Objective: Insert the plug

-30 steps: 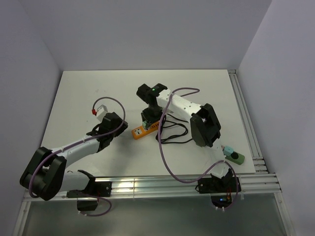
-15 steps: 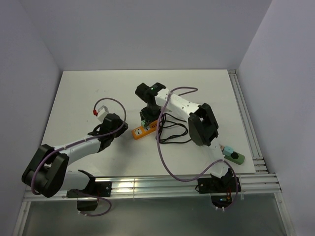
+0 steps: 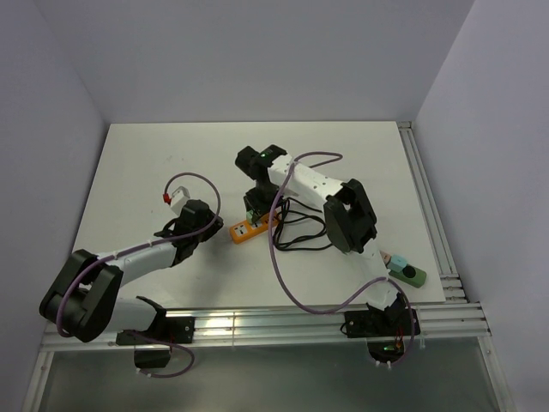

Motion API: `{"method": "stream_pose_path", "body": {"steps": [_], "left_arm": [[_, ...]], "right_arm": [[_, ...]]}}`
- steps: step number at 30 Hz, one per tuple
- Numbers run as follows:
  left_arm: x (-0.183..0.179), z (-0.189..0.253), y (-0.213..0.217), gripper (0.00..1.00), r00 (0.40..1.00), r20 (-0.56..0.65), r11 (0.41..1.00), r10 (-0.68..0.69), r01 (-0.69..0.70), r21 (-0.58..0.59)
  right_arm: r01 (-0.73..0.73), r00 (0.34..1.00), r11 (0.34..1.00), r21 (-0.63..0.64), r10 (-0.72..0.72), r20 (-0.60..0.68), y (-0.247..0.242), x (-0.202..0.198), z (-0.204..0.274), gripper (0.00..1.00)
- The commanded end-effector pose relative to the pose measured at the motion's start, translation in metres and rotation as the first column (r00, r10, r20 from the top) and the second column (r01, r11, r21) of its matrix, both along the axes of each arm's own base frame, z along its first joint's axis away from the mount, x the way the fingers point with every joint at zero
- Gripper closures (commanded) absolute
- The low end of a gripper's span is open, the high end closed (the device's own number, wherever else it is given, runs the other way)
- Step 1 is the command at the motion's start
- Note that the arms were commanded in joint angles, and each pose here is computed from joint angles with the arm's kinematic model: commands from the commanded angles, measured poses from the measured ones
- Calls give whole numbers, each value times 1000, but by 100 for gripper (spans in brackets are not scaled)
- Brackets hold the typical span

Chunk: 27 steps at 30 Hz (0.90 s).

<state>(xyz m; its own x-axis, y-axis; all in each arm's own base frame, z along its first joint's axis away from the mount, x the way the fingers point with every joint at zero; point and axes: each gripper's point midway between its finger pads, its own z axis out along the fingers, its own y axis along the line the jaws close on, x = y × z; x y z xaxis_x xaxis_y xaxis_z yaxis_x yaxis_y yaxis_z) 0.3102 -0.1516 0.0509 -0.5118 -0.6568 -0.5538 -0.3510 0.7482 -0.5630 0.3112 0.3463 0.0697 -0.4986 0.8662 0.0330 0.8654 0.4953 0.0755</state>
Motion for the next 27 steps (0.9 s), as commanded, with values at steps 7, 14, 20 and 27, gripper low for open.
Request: {"method": "stream_pose_path", "body": {"steps": [7, 14, 20, 27], "left_arm": [[2, 6, 2, 54, 999, 33, 1000, 18, -18, -7], [-3, 2, 10, 53, 999, 23, 999, 43, -44, 13], [-2, 8, 12, 52, 998, 38, 999, 47, -48, 22], [-2, 13, 14, 51, 998, 49, 998, 49, -50, 23]], "right_arm": [[-3, 996, 995, -99, -6, -88, -18, -11, -36, 100], [-17, 990, 993, -118, -1, -144, -24, -24, -66, 100], [-80, 994, 989, -125, 70, -85, -16, -9, -58, 100], [-83, 989, 994, -77, 92, 117, -12, 17, -19, 86]]}}
